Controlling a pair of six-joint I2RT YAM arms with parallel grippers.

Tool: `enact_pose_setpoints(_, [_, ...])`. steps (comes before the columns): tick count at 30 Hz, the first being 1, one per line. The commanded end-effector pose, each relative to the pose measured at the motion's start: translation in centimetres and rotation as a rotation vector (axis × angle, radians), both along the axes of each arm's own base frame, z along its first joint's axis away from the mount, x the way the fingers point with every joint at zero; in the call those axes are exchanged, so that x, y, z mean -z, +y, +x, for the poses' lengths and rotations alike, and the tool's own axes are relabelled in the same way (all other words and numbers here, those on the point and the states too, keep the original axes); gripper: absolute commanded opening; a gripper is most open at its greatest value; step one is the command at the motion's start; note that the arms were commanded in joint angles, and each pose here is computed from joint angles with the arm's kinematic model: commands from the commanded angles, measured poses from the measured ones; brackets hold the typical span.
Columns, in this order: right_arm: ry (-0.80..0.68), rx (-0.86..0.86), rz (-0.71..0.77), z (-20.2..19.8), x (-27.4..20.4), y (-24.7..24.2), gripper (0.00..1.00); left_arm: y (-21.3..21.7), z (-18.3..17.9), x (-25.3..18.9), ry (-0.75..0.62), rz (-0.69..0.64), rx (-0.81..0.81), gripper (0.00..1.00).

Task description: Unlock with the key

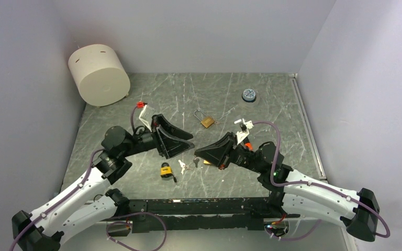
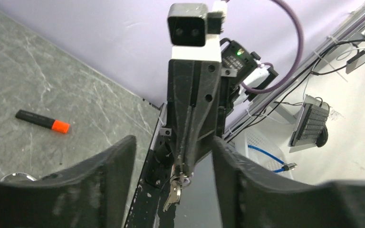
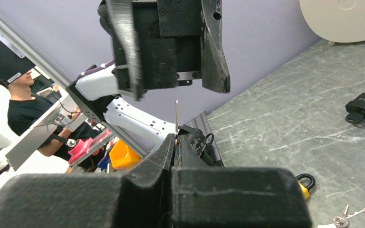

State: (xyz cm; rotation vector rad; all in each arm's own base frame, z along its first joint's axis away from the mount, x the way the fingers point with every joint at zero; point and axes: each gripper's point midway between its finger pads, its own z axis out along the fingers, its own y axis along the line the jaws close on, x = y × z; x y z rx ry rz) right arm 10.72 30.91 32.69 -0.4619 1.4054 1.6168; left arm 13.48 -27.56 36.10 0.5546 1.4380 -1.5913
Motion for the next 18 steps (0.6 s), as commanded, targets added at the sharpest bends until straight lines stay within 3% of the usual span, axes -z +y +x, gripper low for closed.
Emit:
enact_pose_setpoints(1, [-0.038,-0.004,0.055,-0.2,-1.8,-0.2,0.0,-0.7,-0.3,1.0,0.036,0.026,0.053,0.56])
enact_pose_setpoints(9, [-0.042,-0.009,0.044,-0.1,-1.7,0.1,0.0,-0.7,-1.1,1.6,0.045,0.05,0.094,0.33])
enact_pose_setpoints(13, [-0.04,-0.011,0.046,-0.2,-1.7,0.2,0.0,-0.8,-1.5,1.8,0.04,0.055,0.125,0.06])
enact_pose_setpoints(18, [-0.027,-0.033,0.022,-0.4,-1.3,0.5,0.0,-0.3,-2.0,0.8,-0.019,0.015,0.113,0.02])
